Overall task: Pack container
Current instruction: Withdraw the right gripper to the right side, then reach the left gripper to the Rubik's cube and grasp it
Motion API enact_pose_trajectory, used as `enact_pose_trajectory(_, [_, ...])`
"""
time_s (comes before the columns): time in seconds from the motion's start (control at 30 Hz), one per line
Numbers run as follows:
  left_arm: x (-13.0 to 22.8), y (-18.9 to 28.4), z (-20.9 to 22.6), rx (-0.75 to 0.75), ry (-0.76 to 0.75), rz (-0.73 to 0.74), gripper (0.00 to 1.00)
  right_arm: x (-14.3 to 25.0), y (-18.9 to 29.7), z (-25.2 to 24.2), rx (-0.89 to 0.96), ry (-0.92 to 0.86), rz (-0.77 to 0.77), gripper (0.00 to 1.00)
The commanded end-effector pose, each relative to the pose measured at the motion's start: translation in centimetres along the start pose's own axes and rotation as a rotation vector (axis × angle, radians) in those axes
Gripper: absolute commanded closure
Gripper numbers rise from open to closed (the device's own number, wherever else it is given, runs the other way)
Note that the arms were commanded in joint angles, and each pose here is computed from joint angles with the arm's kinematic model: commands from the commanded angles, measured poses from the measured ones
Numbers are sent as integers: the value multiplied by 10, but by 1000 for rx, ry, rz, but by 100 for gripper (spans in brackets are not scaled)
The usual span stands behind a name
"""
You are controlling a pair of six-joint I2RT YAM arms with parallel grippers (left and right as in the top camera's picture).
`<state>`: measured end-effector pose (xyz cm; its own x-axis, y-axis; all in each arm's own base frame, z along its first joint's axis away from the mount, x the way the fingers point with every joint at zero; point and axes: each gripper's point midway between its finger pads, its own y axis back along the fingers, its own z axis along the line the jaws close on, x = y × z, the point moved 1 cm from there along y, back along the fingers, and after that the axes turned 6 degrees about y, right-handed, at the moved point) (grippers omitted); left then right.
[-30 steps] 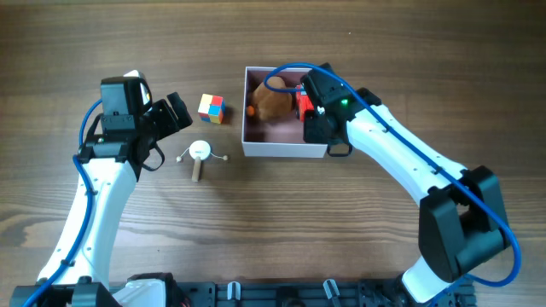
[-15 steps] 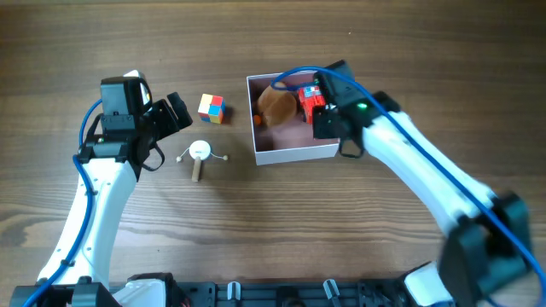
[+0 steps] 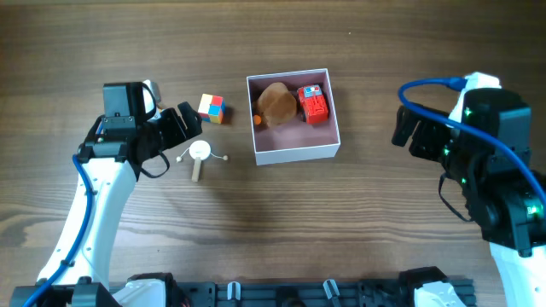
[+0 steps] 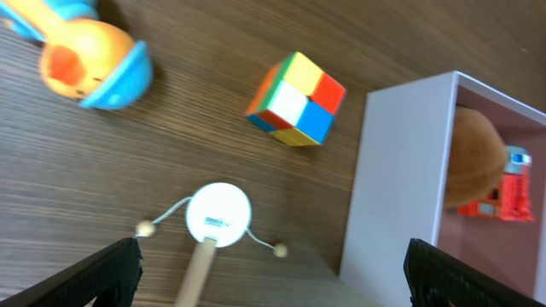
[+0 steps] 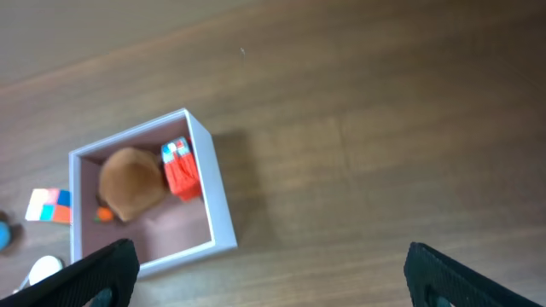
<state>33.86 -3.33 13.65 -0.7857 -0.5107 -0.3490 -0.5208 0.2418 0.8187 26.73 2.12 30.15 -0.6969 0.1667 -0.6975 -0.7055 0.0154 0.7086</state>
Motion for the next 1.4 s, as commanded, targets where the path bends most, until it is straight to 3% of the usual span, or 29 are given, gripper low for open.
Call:
enact_pose_trajectory(0.0, [2, 2, -12, 65, -3, 34, 1, 10, -20, -9, 32, -73, 94, 0])
enact_pose_trajectory(0.07, [-4, 6, -15, 14, -131, -1, 1, 15, -38, -9, 50, -70, 155, 0])
enact_pose_trajectory(0.27, [-38, 20, -46, -160, -287, -141, 0, 28, -76, -9, 87, -56, 281, 0])
enact_pose_trajectory(0.47, [-51, -34, -55, -284, -441, -17, 0, 47, -100, -11, 118, -37, 403, 0])
enact_pose_trajectory(0.73, [-54, -102, -39, -334, -580, 103, 1, 46, -103, -9, 109, -39, 405, 0])
enact_pose_trajectory(0.83, [-52, -117, -37, -325, -625, 123, 7, 47, -103, -9, 109, -37, 405, 0])
enact_pose_trajectory(0.97, [-46, -122, -42, -277, -625, 144, 25, 47, -103, -9, 110, -37, 409, 0])
enact_pose_trajectory(1.07, [-39, -125, -44, -244, -620, 169, 10, 47, -103, -9, 110, -37, 409, 0])
enact_pose_trajectory(1.13, [-36, -127, -42, -246, -611, 180, 6, 48, -103, -9, 110, -36, 411, 0])
enact_pose_trajectory(1.37, [-22, -131, -42, -205, -599, 241, 9, 48, -102, -10, 111, -36, 413, 0])
